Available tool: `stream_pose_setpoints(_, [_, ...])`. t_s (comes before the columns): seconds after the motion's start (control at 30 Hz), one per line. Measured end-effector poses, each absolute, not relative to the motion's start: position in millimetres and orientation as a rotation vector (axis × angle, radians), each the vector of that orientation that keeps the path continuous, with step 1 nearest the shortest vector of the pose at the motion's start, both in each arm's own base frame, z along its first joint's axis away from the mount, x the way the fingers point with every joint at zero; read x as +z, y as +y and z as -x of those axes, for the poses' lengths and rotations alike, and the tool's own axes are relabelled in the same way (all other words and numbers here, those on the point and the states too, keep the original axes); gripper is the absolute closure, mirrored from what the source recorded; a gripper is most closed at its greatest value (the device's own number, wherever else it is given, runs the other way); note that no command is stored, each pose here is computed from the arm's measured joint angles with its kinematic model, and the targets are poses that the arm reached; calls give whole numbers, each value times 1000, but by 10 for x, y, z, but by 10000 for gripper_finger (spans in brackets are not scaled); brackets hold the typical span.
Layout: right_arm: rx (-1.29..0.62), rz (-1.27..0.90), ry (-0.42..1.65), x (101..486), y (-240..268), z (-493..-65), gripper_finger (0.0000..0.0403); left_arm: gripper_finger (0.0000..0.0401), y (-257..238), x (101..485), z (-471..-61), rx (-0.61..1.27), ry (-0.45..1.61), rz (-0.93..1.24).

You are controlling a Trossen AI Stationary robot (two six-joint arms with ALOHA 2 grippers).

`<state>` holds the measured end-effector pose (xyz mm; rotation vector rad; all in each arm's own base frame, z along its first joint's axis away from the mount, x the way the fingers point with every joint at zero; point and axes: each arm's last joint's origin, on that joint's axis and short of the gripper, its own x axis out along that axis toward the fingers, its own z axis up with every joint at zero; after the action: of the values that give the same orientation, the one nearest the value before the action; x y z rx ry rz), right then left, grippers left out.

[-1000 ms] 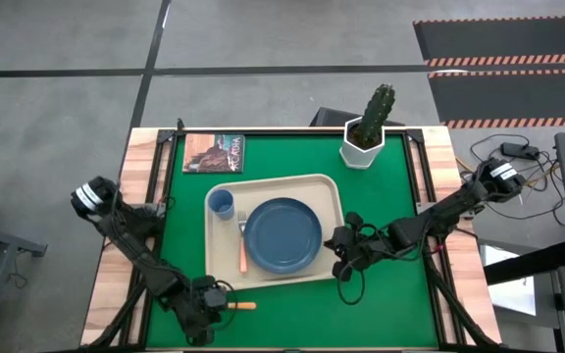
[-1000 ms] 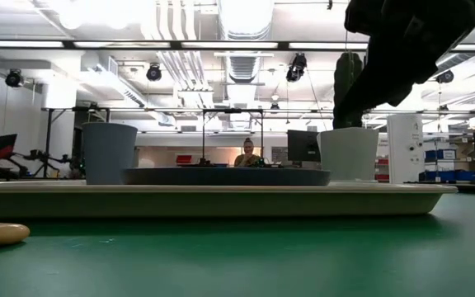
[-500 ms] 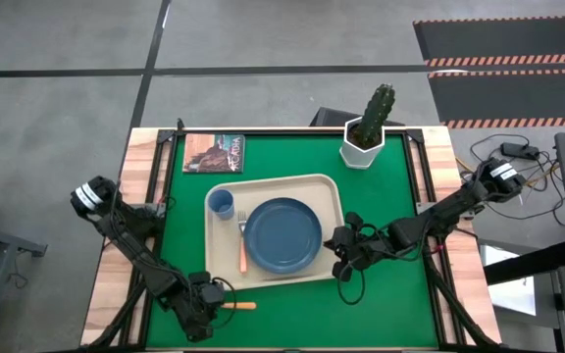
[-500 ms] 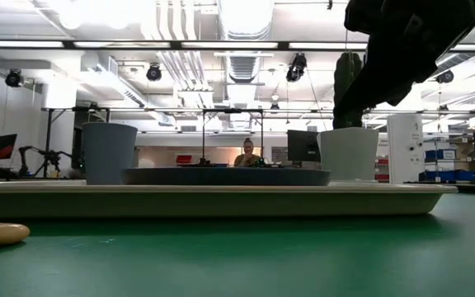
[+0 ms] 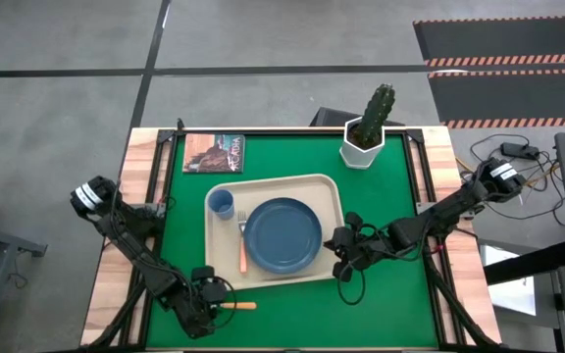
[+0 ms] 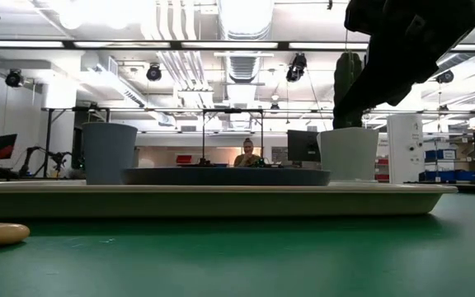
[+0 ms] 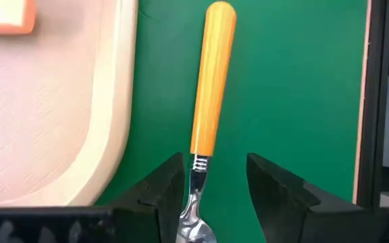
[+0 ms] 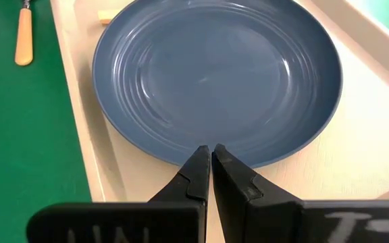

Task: Pick and place plate/cup/fork/spoon on tray
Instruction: Put the yellow spoon on the white serving tray on the right of the blue plate

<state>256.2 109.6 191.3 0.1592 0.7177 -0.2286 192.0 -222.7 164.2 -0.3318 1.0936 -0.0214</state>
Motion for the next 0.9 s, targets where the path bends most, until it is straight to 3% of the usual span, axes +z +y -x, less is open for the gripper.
stream_pose_setpoints(0.9, [-227,-160,720,1911,1101,-2558,394,264,-2314,1427,-1956,-4,1123,294])
